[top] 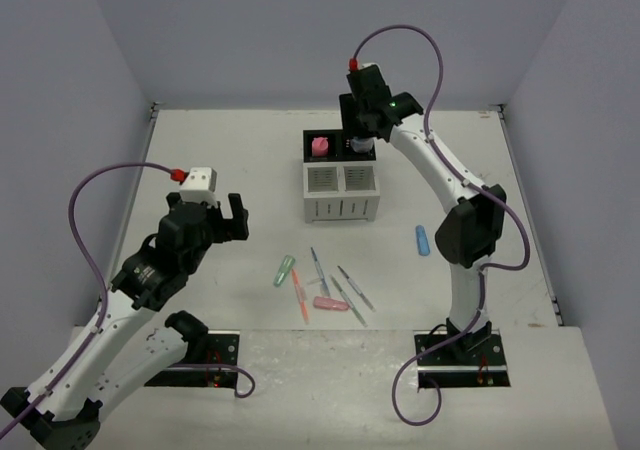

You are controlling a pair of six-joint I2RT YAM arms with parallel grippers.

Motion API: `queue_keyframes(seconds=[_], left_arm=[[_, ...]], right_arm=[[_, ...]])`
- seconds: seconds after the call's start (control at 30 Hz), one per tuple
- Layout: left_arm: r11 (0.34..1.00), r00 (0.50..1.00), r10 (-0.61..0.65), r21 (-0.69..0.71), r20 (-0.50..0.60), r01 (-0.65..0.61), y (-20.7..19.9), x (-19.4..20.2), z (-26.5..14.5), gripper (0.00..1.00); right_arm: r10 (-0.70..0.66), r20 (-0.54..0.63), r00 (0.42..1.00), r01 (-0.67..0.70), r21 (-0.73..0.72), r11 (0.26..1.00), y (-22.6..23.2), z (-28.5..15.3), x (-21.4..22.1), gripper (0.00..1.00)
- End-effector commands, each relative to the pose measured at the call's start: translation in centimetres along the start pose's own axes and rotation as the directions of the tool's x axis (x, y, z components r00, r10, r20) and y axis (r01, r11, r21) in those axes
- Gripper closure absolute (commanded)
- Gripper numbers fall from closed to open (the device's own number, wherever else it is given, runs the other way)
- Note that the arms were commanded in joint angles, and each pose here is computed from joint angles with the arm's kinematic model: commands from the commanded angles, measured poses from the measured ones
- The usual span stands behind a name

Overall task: Sort the stationery into containers
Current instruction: Place the stationery in the storage box.

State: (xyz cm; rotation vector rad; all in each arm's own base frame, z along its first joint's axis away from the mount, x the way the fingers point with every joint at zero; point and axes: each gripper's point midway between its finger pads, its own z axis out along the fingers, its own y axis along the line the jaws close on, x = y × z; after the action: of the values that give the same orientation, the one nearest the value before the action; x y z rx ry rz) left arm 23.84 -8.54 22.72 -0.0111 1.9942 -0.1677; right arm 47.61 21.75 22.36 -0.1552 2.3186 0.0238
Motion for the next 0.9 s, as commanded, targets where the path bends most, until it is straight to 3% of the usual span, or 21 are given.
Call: queue_keyframes(seconds=[0.0,0.33,0.5,0.67,0.87], left_arm=[[1.0,1.0,0.02,0.011,0.024,-0.02,-0.2,-0.5,0.3,0.0],[1.0,1.0,0.023,0.018,0.019,-0.023,-0.3,-0.4,0.4,0.0],[1.0,1.0,0.024,0.02,0.02,-0.024,-0.3,-0.4,0.4,0.0],[0.999,1.0,0.027,0.021,0.015,-0.027,-0.4,-0.3,0.5,0.0],[0.999,1.0,0.028,0.021,0.012,-0.028,-0.4,-0.3,0.5,0.0]], right_arm=[[-0.035,0.034,0.999,0.035,-0.001,0.999,0.1,1.4,-0.6,1.0],[-0.036,0.047,0.998,0.038,-0.029,0.999,0.9,3.1,-1.1,0.97],[-0.035,0.011,0.999,0.035,-0.039,0.999,1.2,4.1,0.6,0.87],[-0.018,0.025,1.0,0.019,-0.04,0.999,0.9,3.0,0.3,0.52],[0.0,0.088,0.996,0.005,-0.049,0.999,0.3,0.0,-1.6,0.41]])
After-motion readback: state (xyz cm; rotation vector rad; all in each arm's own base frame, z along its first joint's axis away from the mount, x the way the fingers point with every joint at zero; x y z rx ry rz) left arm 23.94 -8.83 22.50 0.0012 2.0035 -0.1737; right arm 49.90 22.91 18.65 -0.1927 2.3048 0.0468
